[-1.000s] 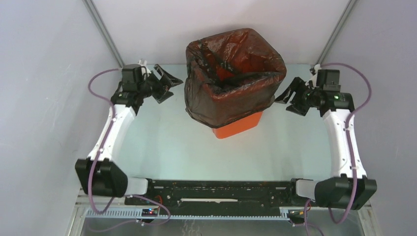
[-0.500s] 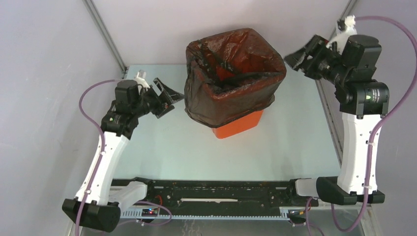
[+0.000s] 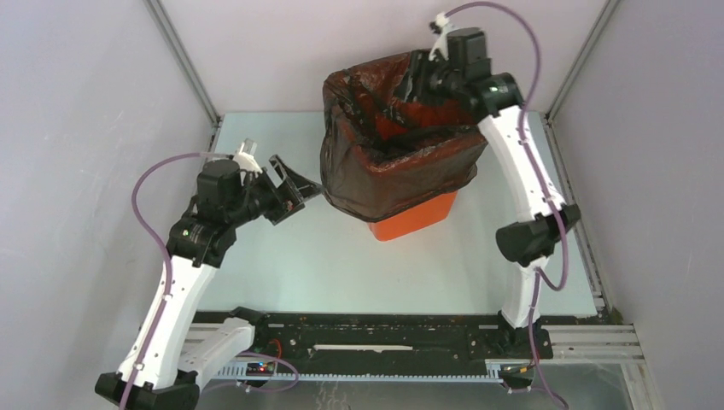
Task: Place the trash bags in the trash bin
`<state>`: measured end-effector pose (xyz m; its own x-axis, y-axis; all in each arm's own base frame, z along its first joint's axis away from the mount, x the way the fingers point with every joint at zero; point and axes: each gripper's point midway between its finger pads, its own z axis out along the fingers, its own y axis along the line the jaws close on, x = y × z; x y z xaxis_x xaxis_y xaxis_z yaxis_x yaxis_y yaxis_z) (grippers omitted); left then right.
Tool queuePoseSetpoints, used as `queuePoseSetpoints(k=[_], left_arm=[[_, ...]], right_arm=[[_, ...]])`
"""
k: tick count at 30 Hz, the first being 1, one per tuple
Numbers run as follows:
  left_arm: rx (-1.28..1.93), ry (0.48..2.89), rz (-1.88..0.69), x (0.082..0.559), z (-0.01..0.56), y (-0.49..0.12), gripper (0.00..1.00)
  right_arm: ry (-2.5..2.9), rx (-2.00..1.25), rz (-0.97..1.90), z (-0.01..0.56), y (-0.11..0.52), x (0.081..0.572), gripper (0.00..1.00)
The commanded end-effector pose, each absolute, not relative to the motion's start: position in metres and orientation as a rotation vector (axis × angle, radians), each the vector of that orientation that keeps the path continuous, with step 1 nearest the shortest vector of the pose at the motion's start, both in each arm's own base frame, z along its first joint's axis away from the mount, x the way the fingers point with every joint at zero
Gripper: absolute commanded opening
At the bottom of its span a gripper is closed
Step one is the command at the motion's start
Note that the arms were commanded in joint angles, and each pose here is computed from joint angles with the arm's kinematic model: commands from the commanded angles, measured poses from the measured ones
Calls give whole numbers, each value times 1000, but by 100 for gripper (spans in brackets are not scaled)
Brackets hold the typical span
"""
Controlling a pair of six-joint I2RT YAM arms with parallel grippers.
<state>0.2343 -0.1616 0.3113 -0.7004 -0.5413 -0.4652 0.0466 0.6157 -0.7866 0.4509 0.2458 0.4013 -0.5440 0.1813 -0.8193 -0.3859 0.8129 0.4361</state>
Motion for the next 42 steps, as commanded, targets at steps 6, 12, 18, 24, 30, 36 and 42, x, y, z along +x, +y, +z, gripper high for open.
queuePoseSetpoints(k=[6, 12, 18, 24, 30, 36, 42], left_arm=[[-375, 2142, -1003, 223, 313, -153, 88], [-365, 2125, -983, 219, 322, -149, 88], [-356, 2131, -938, 207, 324, -140, 88], [-339, 2121, -920, 197, 332, -135, 88], [-333, 2110, -942, 190, 334, -136, 89], [-340, 2099, -985, 189, 332, -140, 89], [-347, 2111, -1020, 190, 325, -145, 89]], right_arm=[[2102, -136, 237, 341, 221, 489, 60], [2090, -37, -28, 323, 175, 518, 62], [2104, -45, -75, 309, 176, 524, 63], [2112, -3, -127, 310, 161, 521, 66], [1994, -196, 342, 378, 251, 475, 78], [1830, -231, 518, 460, 270, 416, 90], [1798, -152, 600, 505, 223, 357, 90]])
